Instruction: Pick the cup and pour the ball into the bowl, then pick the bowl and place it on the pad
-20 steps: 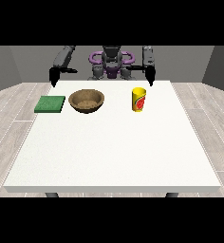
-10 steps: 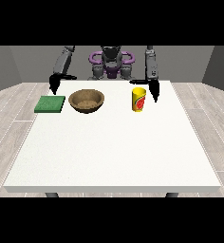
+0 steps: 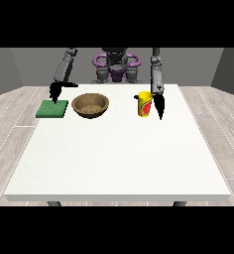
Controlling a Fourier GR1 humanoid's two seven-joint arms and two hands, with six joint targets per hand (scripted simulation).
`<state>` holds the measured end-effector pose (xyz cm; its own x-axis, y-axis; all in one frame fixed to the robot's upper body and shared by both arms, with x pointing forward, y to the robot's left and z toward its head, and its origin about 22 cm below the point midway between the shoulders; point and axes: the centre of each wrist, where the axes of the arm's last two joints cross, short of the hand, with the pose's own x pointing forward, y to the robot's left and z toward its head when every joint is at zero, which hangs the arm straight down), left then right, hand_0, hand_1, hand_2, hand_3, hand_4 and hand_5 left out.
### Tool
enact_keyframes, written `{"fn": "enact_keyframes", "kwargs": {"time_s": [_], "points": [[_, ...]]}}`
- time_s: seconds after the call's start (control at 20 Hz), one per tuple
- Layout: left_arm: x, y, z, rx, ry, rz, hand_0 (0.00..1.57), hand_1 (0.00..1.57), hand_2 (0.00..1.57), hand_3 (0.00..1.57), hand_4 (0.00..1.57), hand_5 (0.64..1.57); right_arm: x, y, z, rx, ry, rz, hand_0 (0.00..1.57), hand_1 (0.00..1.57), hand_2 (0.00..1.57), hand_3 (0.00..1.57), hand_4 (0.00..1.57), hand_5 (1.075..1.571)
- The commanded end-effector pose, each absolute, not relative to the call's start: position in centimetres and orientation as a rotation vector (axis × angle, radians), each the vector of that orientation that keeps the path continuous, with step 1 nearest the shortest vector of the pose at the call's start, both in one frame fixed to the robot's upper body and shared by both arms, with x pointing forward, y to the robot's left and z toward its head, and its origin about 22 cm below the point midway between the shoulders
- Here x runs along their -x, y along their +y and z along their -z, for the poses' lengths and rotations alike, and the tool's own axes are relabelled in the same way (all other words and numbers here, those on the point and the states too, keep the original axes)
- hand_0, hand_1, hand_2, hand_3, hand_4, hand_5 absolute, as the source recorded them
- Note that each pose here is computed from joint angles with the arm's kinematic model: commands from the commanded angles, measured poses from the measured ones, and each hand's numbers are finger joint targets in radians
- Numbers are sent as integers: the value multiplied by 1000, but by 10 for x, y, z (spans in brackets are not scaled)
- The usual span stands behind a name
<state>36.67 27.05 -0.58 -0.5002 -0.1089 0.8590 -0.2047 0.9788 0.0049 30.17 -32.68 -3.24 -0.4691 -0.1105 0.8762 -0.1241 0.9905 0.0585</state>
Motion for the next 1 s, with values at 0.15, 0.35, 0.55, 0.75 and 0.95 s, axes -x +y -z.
{"fn": "enact_keyframes", "kwargs": {"time_s": [0.15, 0.35, 0.55, 0.75, 0.95], "points": [[-387, 266, -6, -261, -2126, -138, 0, 0, 0, 0, 0, 1411, -309, -355, 20, -146, -2088, -47, 0, 0, 0, 0, 0, 1541], [-391, 271, -17, -471, -2201, -133, 1352, 1352, 1571, 1571, 1111, 1560, -324, -362, -6, -165, -2188, -75, 0, 0, 0, 0, 0, 1543], [-376, 283, -1, -581, -2157, -192, 1368, 1368, 1571, 1571, 1193, 1527, -323, -385, -30, -172, -2189, -112, 0, 0, 209, 0, 110, 1548], [-367, 289, 0, -668, -2112, -117, 1386, 1386, 1571, 1571, 1226, 1532, -320, -378, -16, -171, -2138, -100, 0, 0, 227, 0, 179, 1552], [-375, 268, -19, -890, -2063, 89, 1394, 1394, 1571, 1571, 1251, 1530, -337, -360, -9, -206, -2025, -120, 0, 0, 214, 119, 231, 1553]]}}
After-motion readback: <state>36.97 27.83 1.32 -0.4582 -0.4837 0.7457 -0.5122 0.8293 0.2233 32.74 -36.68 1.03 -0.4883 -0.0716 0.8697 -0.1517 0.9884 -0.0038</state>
